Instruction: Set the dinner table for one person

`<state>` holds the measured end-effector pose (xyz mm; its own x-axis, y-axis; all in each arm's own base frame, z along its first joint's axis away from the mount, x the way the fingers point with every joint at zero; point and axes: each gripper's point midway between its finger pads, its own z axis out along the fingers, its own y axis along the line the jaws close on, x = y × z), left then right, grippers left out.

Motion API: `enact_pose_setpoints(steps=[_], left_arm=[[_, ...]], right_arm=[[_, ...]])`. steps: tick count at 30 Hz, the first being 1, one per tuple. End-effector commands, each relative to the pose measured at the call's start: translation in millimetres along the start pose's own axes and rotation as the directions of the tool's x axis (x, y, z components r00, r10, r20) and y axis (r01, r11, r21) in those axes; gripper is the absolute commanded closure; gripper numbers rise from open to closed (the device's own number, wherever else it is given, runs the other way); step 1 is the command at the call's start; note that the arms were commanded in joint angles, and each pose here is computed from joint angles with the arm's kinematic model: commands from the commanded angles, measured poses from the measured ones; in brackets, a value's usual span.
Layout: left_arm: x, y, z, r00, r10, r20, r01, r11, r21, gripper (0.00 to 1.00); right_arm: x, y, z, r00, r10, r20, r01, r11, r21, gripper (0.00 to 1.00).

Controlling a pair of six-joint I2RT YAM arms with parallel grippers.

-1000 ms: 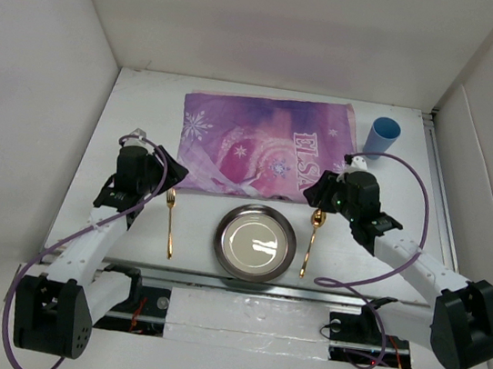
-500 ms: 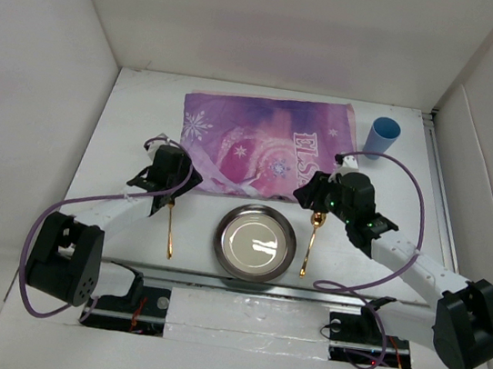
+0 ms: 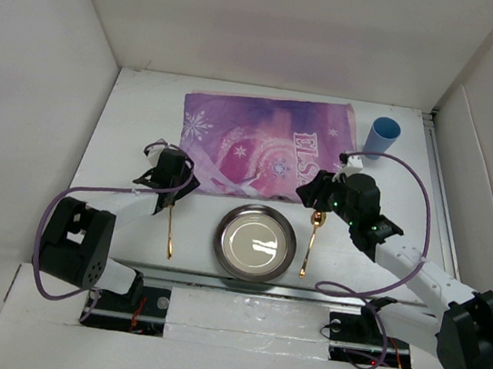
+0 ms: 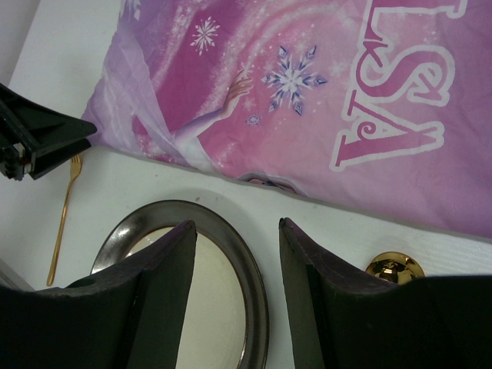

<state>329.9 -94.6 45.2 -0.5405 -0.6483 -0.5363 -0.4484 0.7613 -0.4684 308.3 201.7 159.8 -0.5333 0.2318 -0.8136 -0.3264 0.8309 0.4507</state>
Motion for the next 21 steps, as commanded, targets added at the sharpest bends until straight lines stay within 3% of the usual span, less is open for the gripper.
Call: enact_pose_setpoints(steps=[1,3,4,9,21], left_arm=[[-7.9,-3.7,5.4,0.999,-0.007,0.036,0.007,1.000,0.007,0.58],[-12.0,-2.9,10.4,0.999,0.002,0.051,-0.001,1.000,-0.015,0.63],[-13.0,-1.6,12.2,0.999,0.004,0.054,-0.003,1.000,-0.029,0.74],[-12.9,3.0,21.4,0.999,0.014,0.042,-0.012,0.998,-0.060,1.00],[-37.6,16.2,10.2,0.992,0.016,0.123,-0.003,0.994,-0.109,1.00]], right_arm=[[-5.6,1.4,0.4,1.000,-0.012,0.025,0.013,1.000,-0.016,0.47],[-5.5,3.4,1.4,1.000,-0.011,0.021,0.011,1.000,-0.026,0.47],[-5.3,3.5,1.7,1.000,-0.012,0.021,0.013,1.000,-0.028,0.47],[-6.0,4.2,-0.6,1.000,-0.018,0.023,0.019,1.000,-0.018,0.47],[11.1,-6.0,-7.6,0.999,-0.018,-0.027,0.019,1.000,0.017,0.51]])
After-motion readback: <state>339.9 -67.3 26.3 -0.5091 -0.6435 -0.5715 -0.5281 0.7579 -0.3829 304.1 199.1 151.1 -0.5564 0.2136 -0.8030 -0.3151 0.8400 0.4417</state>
